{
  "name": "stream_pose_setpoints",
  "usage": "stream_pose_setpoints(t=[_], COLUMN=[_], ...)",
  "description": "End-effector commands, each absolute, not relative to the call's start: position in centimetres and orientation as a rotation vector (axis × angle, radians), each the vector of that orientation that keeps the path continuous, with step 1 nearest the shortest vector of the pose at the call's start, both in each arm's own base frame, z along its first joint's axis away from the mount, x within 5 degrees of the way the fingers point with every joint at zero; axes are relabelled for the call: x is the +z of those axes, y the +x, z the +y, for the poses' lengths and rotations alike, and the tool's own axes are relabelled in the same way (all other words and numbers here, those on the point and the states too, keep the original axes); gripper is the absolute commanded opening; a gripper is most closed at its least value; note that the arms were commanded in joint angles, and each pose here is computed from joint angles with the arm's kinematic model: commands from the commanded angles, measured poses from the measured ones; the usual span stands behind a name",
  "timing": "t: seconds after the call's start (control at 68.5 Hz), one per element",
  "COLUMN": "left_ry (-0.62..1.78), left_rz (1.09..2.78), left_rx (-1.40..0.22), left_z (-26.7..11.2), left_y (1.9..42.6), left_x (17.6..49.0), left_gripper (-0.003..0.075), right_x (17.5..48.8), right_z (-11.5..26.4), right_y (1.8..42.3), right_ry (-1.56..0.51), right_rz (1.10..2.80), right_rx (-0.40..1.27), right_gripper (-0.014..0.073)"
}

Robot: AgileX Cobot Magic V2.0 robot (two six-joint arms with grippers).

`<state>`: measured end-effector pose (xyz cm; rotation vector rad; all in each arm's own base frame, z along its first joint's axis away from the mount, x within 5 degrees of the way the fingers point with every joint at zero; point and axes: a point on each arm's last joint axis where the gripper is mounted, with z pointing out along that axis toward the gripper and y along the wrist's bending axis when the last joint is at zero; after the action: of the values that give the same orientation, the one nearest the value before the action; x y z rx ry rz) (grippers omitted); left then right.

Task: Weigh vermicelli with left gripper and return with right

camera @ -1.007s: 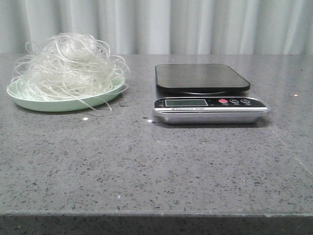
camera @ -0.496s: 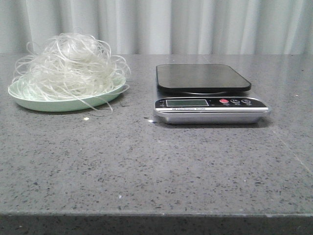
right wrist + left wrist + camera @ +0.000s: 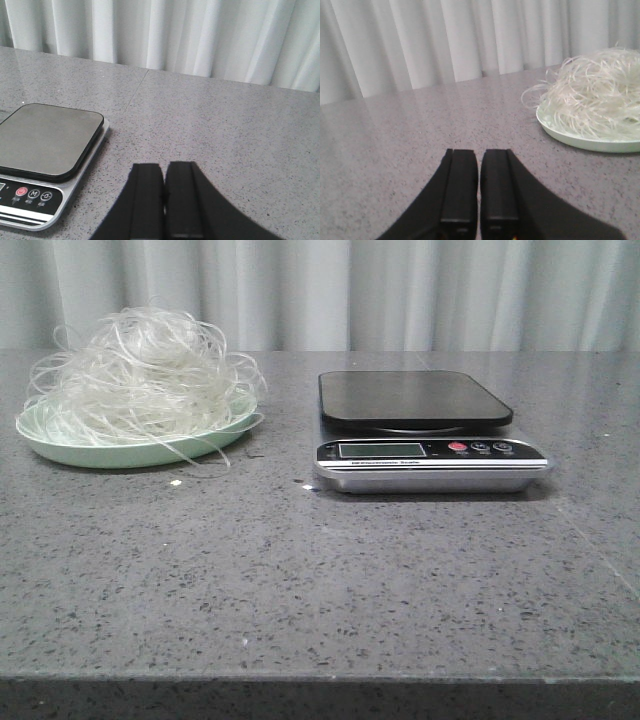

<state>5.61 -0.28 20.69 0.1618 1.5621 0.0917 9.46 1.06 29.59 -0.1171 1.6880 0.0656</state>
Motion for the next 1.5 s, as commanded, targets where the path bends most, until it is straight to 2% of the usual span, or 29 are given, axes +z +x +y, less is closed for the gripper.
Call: stream_pose_setpoints(t=[0.0, 0.117, 1.182, 1.488], left_ry=[0.111, 0.119, 0.119, 0.119], left_rz=[1.474, 1.521, 1.521, 1.521], left_rx=[0.065, 0.06, 0.059, 0.059], left_z=[-0.2, -0.2, -0.2, -0.2], left_y=[5.5, 5.5, 5.5, 5.5], left_x=[20.9, 20.6, 20.6, 20.6], left_gripper=[0.0143, 0.0143, 0.0143, 0.0143], right_x=[31.1, 31.1, 31.0, 29.2], right_z=[0.9, 0.9, 0.9, 0.7], right_y=[9.5, 9.5, 9.5, 8.8], right_ry=[-0.104, -0.106, -0.108, -0.111], right_rz=[1.588, 1.594, 1.603, 1.586], right_rx=[0.04, 0.041, 0.042, 0.021], right_gripper=[0.0151, 0.0151, 0.0151, 0.0151])
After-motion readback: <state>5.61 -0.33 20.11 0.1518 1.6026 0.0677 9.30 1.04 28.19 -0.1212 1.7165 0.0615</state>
